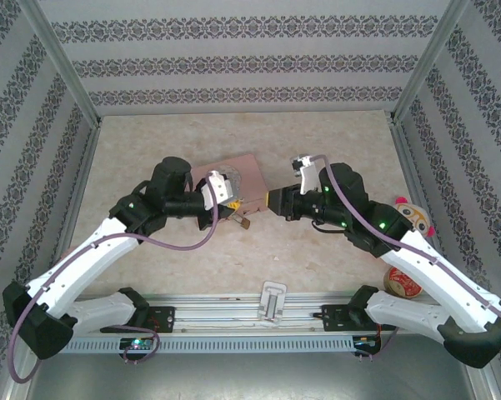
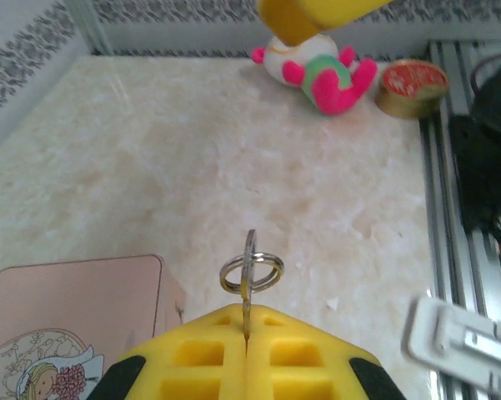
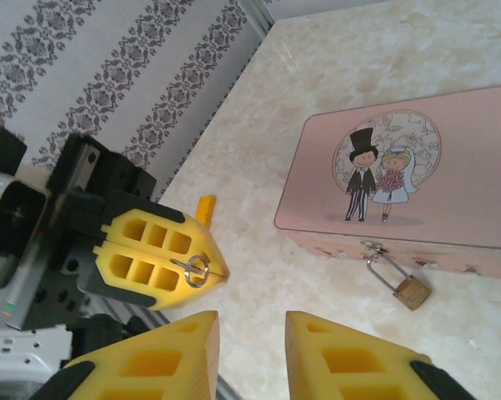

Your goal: Unlock the padlock with the key

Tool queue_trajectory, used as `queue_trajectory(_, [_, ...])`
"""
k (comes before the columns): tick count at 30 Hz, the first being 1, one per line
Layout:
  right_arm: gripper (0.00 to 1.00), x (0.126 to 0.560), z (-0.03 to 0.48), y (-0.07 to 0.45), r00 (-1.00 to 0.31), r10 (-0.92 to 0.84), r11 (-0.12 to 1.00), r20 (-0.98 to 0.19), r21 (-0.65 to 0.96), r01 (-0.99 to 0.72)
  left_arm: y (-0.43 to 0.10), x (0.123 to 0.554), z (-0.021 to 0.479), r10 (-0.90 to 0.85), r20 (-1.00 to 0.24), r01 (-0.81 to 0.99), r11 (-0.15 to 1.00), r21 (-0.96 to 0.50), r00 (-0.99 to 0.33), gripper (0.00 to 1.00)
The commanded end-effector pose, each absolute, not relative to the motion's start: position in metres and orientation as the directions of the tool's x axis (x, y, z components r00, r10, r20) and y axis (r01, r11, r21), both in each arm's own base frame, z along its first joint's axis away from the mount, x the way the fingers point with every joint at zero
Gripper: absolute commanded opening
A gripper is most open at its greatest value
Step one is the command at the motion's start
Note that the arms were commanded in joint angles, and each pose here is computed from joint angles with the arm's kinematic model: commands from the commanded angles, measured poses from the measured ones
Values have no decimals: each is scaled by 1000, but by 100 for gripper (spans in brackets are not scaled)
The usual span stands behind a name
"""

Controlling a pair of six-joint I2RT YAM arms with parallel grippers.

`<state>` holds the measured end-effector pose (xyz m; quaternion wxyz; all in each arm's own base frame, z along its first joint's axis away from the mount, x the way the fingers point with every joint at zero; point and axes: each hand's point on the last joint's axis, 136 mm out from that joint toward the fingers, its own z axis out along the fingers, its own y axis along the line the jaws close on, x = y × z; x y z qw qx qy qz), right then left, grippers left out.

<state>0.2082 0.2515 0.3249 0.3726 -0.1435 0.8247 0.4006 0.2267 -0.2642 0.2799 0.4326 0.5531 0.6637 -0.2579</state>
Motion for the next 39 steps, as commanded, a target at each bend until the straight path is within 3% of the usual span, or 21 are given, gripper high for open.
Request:
queue_trajectory(1, [26,201,331,256,-607,23,584,-794,504,-637,-249,194,258,657,-753,990,114,81,-14,0])
queue_trajectory(9, [23,174,329,287,-573,-7,346,-819,536,-770,-242,186,264,701,-713,995,79,61,-12,0])
queue_trajectory(16, [20,159,322,316,-563,-102,224,-820,533,-816,-240,177,270,677,-736,996,59,68,10,0])
queue_trajectory(39, [18,162,323,334,-532,-159,173,-832,507,-844,-240,172,266,680,-733,998,49,46,0,0])
